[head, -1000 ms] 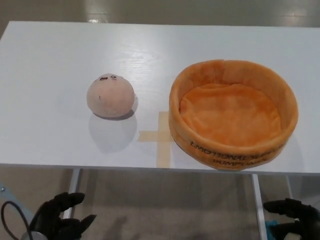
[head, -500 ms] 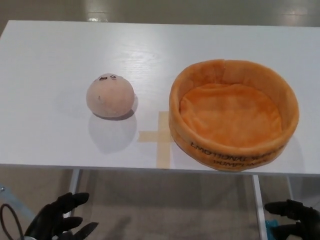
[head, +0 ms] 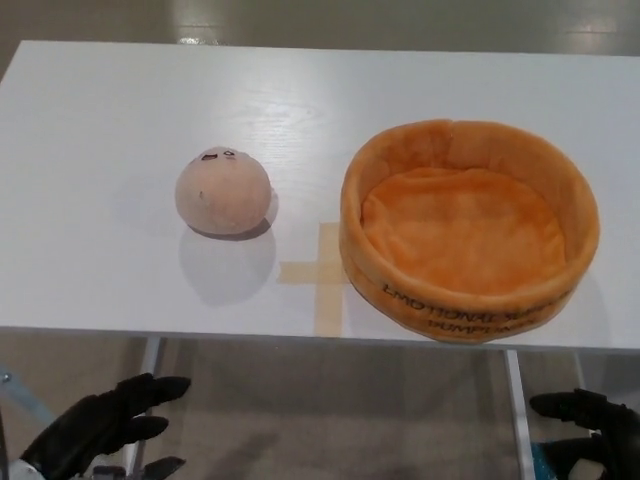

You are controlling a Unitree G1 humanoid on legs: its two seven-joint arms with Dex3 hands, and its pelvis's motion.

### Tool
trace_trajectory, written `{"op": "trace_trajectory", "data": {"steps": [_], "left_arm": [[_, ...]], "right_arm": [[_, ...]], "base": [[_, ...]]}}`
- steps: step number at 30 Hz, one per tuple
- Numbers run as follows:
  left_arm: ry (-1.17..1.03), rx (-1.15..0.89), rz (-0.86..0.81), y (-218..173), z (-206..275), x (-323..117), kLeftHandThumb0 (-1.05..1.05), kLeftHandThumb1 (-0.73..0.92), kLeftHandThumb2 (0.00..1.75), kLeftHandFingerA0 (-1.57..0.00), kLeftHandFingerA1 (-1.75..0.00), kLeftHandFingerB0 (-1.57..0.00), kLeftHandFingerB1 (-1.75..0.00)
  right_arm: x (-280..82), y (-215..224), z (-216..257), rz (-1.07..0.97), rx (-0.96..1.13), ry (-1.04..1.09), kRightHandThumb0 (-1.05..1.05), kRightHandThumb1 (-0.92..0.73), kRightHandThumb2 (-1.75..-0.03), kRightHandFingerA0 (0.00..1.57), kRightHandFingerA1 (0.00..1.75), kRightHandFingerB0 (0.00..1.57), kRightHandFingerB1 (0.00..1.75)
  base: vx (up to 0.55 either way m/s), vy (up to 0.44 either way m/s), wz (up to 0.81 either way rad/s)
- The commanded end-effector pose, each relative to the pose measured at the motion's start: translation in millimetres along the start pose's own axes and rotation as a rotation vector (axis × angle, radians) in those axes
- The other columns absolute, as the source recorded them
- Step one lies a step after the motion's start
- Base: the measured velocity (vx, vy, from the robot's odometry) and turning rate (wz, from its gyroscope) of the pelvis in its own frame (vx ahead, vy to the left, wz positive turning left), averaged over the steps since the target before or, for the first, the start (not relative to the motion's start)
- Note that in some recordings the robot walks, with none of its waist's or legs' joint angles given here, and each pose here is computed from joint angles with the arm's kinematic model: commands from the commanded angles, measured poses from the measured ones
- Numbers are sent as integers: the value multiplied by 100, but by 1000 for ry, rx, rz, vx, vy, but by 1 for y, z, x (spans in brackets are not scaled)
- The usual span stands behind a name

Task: Use the left hand to pick up the pink round toy on the left and place it inside the orange plate on the desk.

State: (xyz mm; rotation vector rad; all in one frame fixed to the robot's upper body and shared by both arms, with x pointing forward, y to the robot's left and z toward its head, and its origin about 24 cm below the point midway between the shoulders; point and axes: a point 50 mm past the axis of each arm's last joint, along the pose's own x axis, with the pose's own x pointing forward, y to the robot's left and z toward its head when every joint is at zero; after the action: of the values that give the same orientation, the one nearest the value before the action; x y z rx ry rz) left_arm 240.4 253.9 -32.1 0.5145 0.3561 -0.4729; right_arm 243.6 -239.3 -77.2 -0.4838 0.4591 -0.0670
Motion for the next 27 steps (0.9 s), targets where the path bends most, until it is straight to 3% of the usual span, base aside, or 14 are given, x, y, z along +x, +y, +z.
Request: {"op": "trace_trajectory", "data": {"steps": [1,2,3,7,8,20,21,27], "left_arm": [[-186,160,-518,-10,32,-33,-40,68,59,-41,-36,-38,-34],[-196,171,-530,-9,36,-36,-40,68,59,-41,-36,-38,-34],[-201,198,-542,-6,41,-38,-45,49,88,-36,-54,-27,-49],[-208,197,-556,-5,45,-41,-42,49,89,-37,-55,-28,-50],[-201,194,-570,-4,49,-44,-39,70,59,-45,-40,-40,-38],[-325,288,-586,11,87,-72,-34,69,61,-47,-39,-42,-37],[-349,320,-575,16,98,-81,-43,52,88,-38,-53,-32,-49],[-466,404,-561,27,139,-104,-48,53,90,-41,-55,-34,-50]], "right_arm": [[0,-5,-2,-19,18,6,-12,-65,-58,70,65,64,50],[1,-6,0,-21,18,2,-12,-65,-58,70,65,64,50],[1,-6,1,-20,14,-2,-13,-65,-59,70,66,64,50],[2,-6,2,-17,5,-5,-14,-66,-59,70,65,63,50],[2,-7,3,-20,-14,-6,-13,-65,-59,66,59,63,49],[3,-6,3,-16,-18,3,-11,-66,-59,64,57,61,48],[3,-6,2,-14,-22,4,-11,-66,-59,63,56,61,48],[3,-6,2,-16,-16,3,-13,-65,-58,66,59,63,49]], "base": [[0,0,0],[0,0,0],[0,0,0],[0,0,0],[0,0,0],[0,0,0],[0,0,0],[0,0,0]]}}
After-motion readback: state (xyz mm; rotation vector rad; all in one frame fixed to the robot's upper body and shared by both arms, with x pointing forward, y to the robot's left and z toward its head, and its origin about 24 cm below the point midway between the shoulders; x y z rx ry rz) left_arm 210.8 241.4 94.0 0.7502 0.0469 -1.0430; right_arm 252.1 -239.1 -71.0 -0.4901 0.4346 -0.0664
